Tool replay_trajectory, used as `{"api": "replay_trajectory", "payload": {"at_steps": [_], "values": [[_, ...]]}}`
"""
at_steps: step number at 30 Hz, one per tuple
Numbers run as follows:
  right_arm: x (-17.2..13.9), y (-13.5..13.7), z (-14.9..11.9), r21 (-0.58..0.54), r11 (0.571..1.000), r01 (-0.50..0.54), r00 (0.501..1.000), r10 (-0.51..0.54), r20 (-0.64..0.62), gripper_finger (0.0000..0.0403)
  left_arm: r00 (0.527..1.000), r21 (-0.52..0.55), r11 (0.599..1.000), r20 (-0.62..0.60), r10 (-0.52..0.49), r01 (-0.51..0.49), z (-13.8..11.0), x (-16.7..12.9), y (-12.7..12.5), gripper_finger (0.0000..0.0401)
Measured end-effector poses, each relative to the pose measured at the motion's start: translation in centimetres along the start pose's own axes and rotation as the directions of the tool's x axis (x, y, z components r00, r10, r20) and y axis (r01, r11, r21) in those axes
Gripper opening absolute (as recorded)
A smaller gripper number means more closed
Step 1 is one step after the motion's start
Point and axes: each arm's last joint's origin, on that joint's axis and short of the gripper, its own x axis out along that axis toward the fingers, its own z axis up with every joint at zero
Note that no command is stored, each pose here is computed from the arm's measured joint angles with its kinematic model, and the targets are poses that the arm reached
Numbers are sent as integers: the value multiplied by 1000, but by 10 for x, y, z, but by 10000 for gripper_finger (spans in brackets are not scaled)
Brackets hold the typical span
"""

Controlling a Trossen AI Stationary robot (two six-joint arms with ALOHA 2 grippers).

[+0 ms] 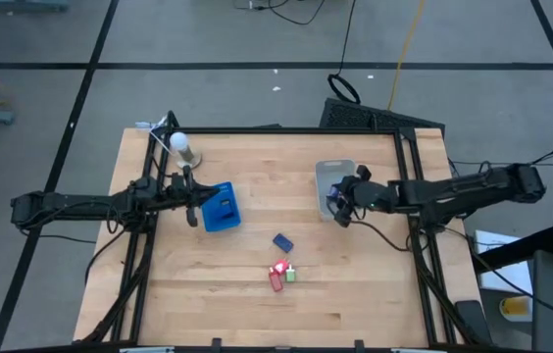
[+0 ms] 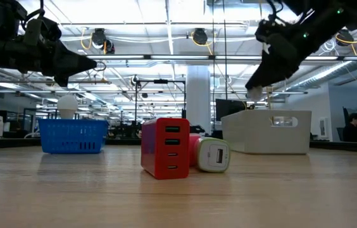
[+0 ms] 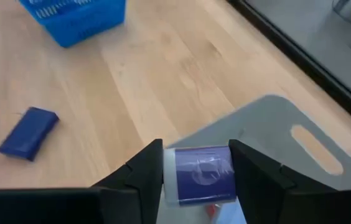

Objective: Pick & Place Office items
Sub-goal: Put the blue charger adapter into the grey bin, then put the blue digital timer into the blue bin

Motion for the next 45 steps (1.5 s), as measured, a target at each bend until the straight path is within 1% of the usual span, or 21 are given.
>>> {"api": "replay_trajectory", "payload": {"at_steps": [6, 13, 17, 24, 26, 30, 33, 36, 40, 43, 45], "values": [[13, -5, -5, 8, 1000, -13, 997, 13, -81, 157, 1000, 3, 1000, 1, 1, -1, 0, 0, 0, 10], [29, -13, -13, 17, 999, 46, 984, -43, -171, 151, 1000, 3, 1000, -2, -8, 8, 0, 0, 0, 10], [38, -14, -20, 15, 997, 71, 970, -66, -232, 157, 1000, 3, 1000, -2, -11, 11, 0, 0, 0, 10], [47, -12, -30, -8, 999, 51, 951, -51, -305, 158, 1000, 3, 1000, -3, -15, 15, 0, 0, 0, 10], [47, -11, -28, 3, 999, 34, 954, -32, -297, 168, 1000, 3, 1000, -4, -15, 15, 0, 0, 0, 10], [46, -11, -27, 6, 999, 31, 956, -28, -292, 204, 1000, 2, 1000, -4, -17, 17, 0, 0, 0, 10], [42, -12, -24, 22, 999, 36, 962, -29, -270, 232, 1000, 2, 1000, -4, -19, 19, 0, 0, -1, 10], [36, -14, -19, 36, 998, 48, 972, -38, -231, 249, 1000, 2, 1000, -5, -24, 24, 0, 0, -1, 10], [19, -18, -9, 43, 999, 27, 989, -20, -149, 255, 999, 1, 999, -6, -35, 35, 0, 0, -1, 10], [0, -20, 1, 39, 999, -9, 998, 11, -54, 247, 999, 2, 999, -7, -43, 43, 0, 0, -1, 10], [-16, -19, 7, 5, 999, -51, 998, 50, 28, 237, 999, 2, 999, -7, -42, 42, 0, 0, -1, 10]]}}
